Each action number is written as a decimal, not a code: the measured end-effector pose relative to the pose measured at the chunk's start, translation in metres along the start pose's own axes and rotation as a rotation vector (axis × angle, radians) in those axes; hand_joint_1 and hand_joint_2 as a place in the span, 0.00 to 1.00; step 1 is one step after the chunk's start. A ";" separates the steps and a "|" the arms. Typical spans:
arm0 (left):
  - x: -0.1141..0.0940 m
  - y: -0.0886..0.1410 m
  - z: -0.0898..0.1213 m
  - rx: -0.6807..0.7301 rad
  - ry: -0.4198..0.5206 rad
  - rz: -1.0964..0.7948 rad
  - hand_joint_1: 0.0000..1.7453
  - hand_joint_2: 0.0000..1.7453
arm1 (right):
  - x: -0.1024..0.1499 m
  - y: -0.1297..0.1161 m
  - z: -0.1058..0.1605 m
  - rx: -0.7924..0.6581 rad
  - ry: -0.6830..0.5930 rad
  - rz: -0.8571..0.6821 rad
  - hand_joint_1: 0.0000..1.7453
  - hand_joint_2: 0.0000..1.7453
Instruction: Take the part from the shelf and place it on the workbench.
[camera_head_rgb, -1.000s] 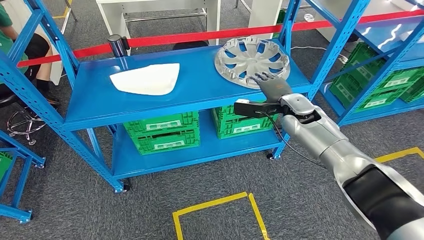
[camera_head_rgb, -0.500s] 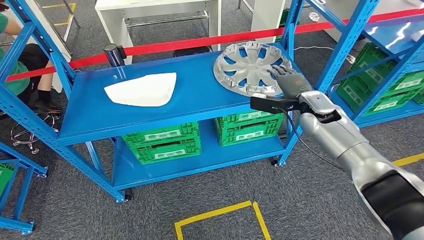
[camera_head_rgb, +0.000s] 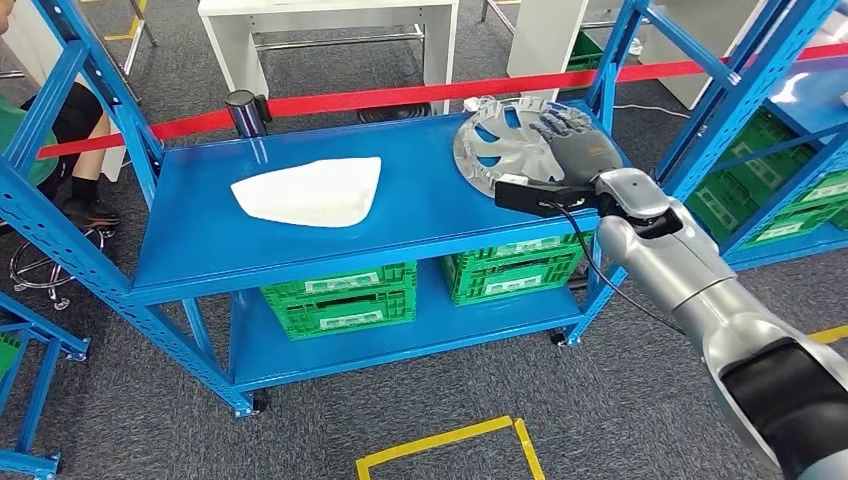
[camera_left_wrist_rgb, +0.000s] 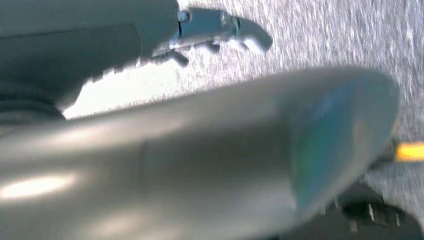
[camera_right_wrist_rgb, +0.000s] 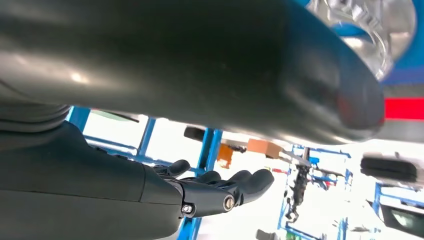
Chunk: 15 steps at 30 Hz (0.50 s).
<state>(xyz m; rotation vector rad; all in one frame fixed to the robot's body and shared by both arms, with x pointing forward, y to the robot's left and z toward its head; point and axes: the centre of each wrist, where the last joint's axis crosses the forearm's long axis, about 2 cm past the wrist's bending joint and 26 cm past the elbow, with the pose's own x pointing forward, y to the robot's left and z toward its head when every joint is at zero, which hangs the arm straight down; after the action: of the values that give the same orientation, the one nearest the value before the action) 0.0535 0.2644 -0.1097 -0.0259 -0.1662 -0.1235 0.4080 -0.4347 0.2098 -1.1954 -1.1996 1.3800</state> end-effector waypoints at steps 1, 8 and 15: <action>0.000 -0.001 0.000 -0.001 0.000 -0.003 0.00 0.00 | -0.003 0.005 0.004 0.009 0.006 0.001 0.00 0.00; 0.004 -0.001 0.000 -0.003 -0.007 -0.007 0.00 0.00 | -0.014 0.010 0.012 0.021 0.027 0.006 0.00 0.00; 0.006 -0.001 0.000 -0.002 -0.009 -0.010 0.00 0.00 | -0.018 0.015 0.020 0.025 0.028 0.004 0.00 0.00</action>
<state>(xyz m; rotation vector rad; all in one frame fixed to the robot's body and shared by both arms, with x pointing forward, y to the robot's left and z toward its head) 0.0588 0.2627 -0.1089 -0.0274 -0.1751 -0.1339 0.3893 -0.4561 0.1977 -1.1965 -1.1578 1.3727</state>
